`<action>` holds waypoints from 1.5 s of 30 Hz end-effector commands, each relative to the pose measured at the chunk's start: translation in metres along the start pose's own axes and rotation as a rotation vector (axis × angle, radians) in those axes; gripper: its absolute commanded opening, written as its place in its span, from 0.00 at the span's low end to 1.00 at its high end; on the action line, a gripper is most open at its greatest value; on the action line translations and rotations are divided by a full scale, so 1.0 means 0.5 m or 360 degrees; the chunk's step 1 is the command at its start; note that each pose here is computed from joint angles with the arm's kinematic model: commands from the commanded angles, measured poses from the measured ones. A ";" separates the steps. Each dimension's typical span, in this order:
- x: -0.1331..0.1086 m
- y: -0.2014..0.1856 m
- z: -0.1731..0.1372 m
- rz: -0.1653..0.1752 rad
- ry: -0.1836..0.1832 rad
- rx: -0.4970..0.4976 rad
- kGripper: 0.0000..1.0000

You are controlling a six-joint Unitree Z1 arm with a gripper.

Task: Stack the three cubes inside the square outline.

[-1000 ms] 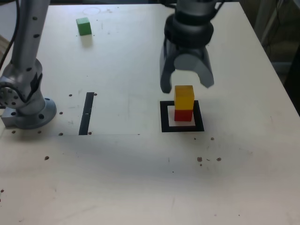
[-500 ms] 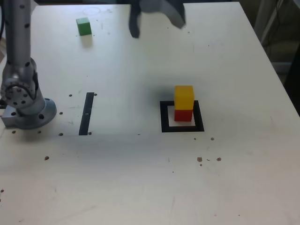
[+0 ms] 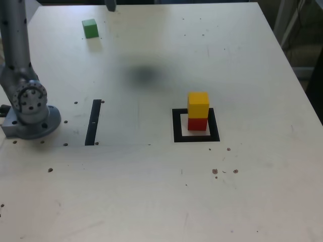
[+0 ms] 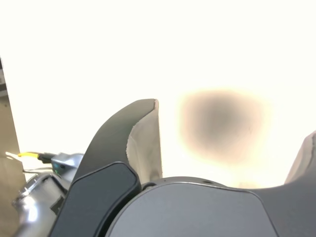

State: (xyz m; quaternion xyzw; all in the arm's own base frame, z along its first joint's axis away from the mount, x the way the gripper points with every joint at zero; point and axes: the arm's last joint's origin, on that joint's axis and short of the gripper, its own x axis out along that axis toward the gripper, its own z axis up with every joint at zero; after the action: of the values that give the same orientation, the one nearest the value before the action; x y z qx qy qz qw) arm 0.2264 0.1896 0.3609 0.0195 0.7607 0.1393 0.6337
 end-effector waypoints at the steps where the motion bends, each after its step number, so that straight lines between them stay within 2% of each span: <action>1: 0.019 0.041 -0.009 0.0001 0.0017 -0.0051 1.00; 4: 0.053 0.119 -0.027 -0.0011 0.0043 -0.0144 1.00; 7: 0.082 0.164 -0.033 -0.0034 0.0074 -0.0193 1.00; 15: 0.194 0.273 -0.062 -0.0149 0.0208 -0.0361 1.00; 24: 0.256 0.314 -0.112 -0.0205 0.0293 -0.0467 1.00; 32: 0.311 0.312 -0.125 -0.0282 0.0385 -0.0471 0.99; 39: 0.343 0.347 -0.131 -0.0278 0.0391 -0.0490 0.99; 45: 0.369 0.392 -0.162 -0.0342 0.0302 -0.0501 0.99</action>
State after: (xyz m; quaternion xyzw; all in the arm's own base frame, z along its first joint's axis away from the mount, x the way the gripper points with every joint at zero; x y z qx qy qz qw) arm 0.0819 0.3989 0.2465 -0.1748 0.7841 0.1945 0.5628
